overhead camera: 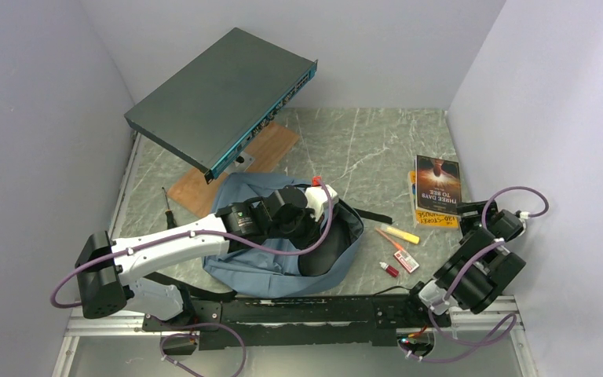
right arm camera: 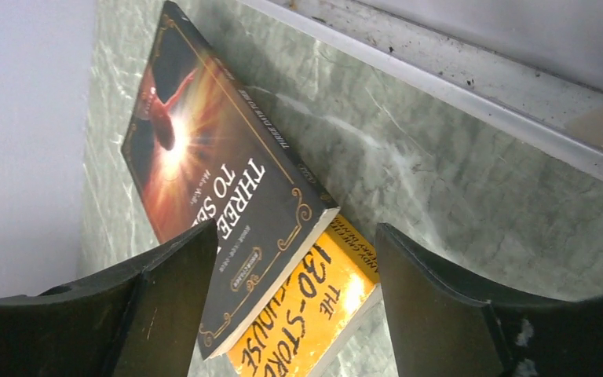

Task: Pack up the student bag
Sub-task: Pick up the book from the center of the board, then place the book in the student bag.

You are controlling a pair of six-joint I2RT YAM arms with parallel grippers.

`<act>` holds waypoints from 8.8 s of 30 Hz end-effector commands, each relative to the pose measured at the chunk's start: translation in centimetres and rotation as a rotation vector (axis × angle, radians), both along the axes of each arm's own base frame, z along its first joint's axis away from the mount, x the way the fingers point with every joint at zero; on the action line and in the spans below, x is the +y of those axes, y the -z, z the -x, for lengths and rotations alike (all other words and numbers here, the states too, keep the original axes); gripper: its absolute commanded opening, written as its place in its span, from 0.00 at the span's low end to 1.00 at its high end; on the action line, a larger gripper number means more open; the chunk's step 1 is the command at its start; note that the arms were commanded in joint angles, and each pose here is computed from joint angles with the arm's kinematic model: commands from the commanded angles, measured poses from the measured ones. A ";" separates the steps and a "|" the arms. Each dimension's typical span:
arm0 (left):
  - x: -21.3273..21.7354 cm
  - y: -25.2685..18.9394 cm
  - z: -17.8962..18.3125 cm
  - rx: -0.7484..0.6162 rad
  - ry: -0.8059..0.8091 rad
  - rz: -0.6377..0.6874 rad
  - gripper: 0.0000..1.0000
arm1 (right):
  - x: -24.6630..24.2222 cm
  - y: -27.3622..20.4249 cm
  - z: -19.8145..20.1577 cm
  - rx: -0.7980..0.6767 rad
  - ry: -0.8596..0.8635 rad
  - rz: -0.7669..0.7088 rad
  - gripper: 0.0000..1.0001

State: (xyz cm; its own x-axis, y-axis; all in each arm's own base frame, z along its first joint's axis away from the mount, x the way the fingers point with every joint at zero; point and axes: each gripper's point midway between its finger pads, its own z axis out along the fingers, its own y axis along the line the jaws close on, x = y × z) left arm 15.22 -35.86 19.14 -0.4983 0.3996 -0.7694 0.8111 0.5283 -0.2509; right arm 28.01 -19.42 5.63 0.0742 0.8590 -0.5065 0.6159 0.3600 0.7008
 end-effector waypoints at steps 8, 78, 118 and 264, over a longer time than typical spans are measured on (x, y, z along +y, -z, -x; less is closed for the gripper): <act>-0.2 -2.3 0.5 -0.021 0.023 0.070 0.00 | -1.0 0.6 -3.2 -0.068 0.005 -0.020 0.78; 7.2 -10.3 -5.0 -0.351 -0.395 0.321 0.00 | 33.6 -20.7 11.3 -0.041 -1.275 -0.339 0.00; 4.3 -10.1 -5.0 -0.322 -0.317 0.305 0.00 | 31.7 -12.3 4.1 0.132 -1.191 -0.125 0.18; 4.4 -10.4 -1.8 -0.283 -0.164 0.356 0.00 | 57.2 -7.0 1.4 -0.140 -1.406 -0.334 0.00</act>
State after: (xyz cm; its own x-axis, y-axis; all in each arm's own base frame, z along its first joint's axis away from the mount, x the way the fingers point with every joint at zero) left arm 17.23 -30.80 26.91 -0.3058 0.1133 -0.9453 0.7762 0.6047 -0.1786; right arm 24.87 35.59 8.95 -0.9118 0.3443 -0.2237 -0.0393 0.4693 0.8822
